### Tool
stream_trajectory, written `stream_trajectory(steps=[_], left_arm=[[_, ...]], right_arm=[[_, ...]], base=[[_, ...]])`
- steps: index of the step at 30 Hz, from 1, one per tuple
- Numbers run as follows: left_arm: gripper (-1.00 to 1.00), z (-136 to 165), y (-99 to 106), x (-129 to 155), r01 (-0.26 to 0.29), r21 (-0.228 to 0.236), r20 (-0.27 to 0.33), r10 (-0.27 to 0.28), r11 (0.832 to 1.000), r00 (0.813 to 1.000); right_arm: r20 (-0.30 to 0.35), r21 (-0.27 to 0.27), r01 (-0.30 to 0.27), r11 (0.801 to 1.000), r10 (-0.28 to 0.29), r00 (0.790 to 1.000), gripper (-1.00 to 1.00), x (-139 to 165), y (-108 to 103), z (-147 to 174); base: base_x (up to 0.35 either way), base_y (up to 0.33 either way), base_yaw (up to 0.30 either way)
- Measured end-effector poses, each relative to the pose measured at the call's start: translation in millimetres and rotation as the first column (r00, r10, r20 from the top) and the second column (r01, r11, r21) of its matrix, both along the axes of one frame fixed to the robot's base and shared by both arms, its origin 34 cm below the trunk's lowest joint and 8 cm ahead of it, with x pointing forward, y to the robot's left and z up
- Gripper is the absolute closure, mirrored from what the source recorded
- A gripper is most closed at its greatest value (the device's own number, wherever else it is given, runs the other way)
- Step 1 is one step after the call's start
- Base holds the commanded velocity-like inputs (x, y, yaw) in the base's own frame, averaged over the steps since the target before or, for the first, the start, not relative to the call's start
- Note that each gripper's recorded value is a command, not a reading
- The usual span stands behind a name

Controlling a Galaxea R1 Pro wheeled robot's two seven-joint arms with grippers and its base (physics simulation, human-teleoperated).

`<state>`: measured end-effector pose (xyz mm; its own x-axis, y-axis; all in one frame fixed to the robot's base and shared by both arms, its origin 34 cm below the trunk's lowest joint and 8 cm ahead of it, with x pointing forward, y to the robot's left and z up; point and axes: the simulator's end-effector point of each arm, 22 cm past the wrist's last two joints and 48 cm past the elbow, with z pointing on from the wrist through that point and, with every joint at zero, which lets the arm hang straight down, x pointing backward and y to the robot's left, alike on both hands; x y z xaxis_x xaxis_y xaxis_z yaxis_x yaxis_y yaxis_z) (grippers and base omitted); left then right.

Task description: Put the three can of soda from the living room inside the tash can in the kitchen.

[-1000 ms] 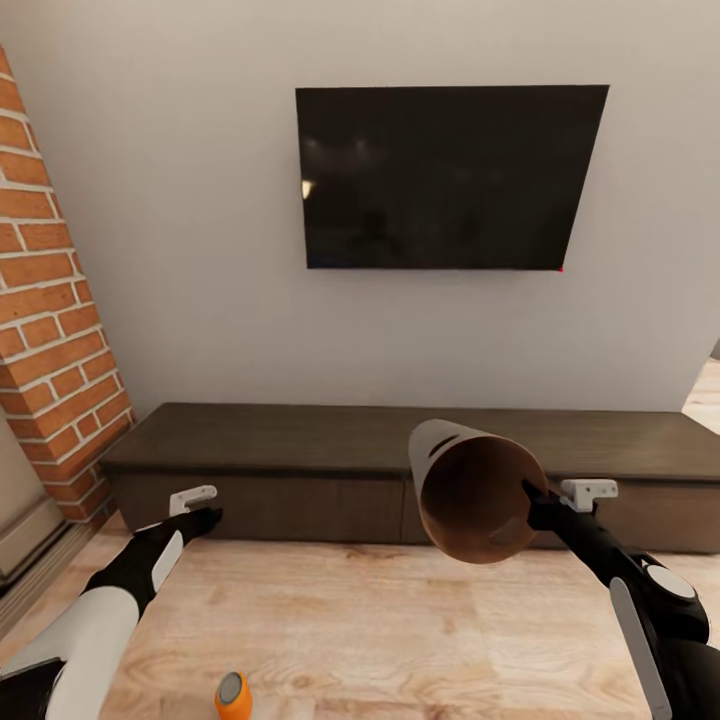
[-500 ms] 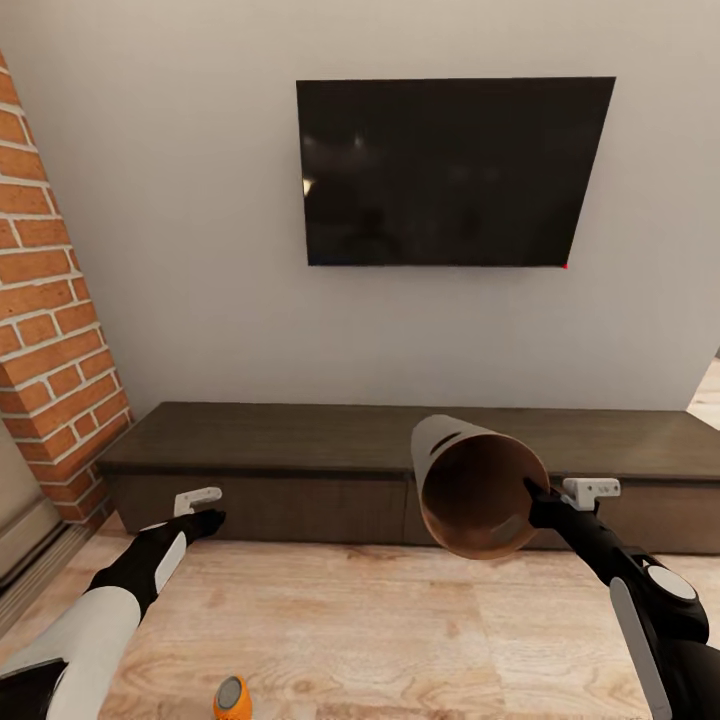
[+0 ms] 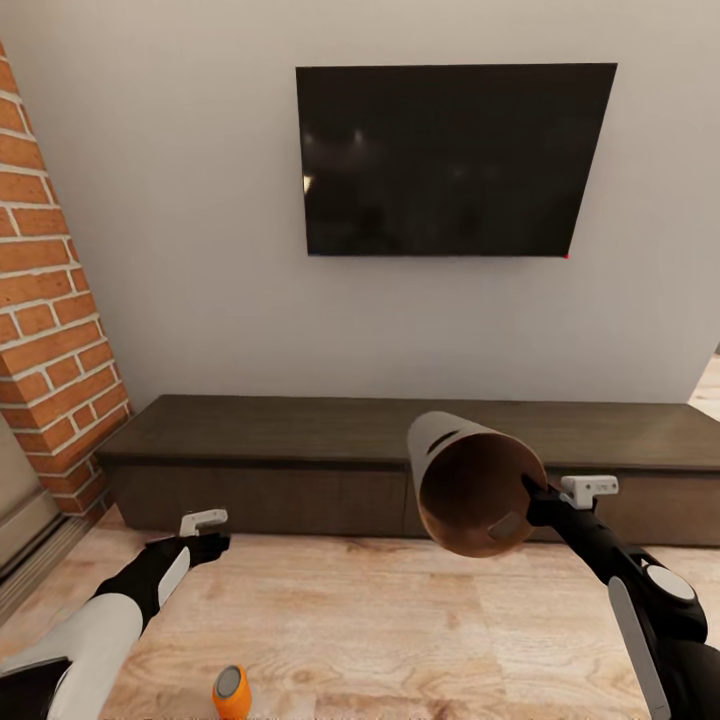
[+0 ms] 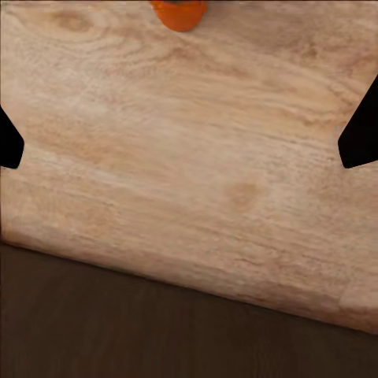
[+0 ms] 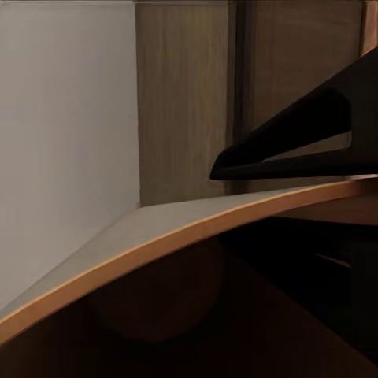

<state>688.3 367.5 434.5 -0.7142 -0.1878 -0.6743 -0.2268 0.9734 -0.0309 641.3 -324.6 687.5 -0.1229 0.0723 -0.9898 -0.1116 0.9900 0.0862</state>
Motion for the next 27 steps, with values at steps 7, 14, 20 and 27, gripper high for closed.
stream_trajectory(steps=[7, 14, 20, 27], left_arm=[[-1.00, -25.2, -1.9, -13.7, 0.001, -0.008, -0.050, -0.001, 1.000, 0.999], [-1.00, -42.3, -1.8, -19.4, 0.001, -0.004, -0.059, -0.002, 1.000, 0.998], [-1.00, -56.2, -1.7, -23.3, 0.001, -0.002, -0.064, -0.001, 1.000, 0.998], [-1.00, -73.8, -3.7, -26.9, 0.013, 0.007, -0.095, -0.012, 1.000, 0.995]], right_arm=[[0.015, -0.001, 0.005, 1.000, -0.005, 1.000, 1.00, -4.1, -2.9, -12.3], [0.018, -0.003, 0.003, 1.000, -0.003, 1.000, 1.00, -8.2, -3.1, -27.0], [0.016, -0.005, 0.004, 1.000, -0.003, 1.000, 1.00, -10.4, -3.9, -39.5], [-0.009, -0.009, 0.004, 1.000, -0.004, 1.000, 1.00, -6.0, -5.2, -54.2]], base=[[0.000, 0.000, 0.000], [0.000, 0.000, 0.000], [0.000, 0.000, 0.000], [0.000, 0.000, 0.000]])
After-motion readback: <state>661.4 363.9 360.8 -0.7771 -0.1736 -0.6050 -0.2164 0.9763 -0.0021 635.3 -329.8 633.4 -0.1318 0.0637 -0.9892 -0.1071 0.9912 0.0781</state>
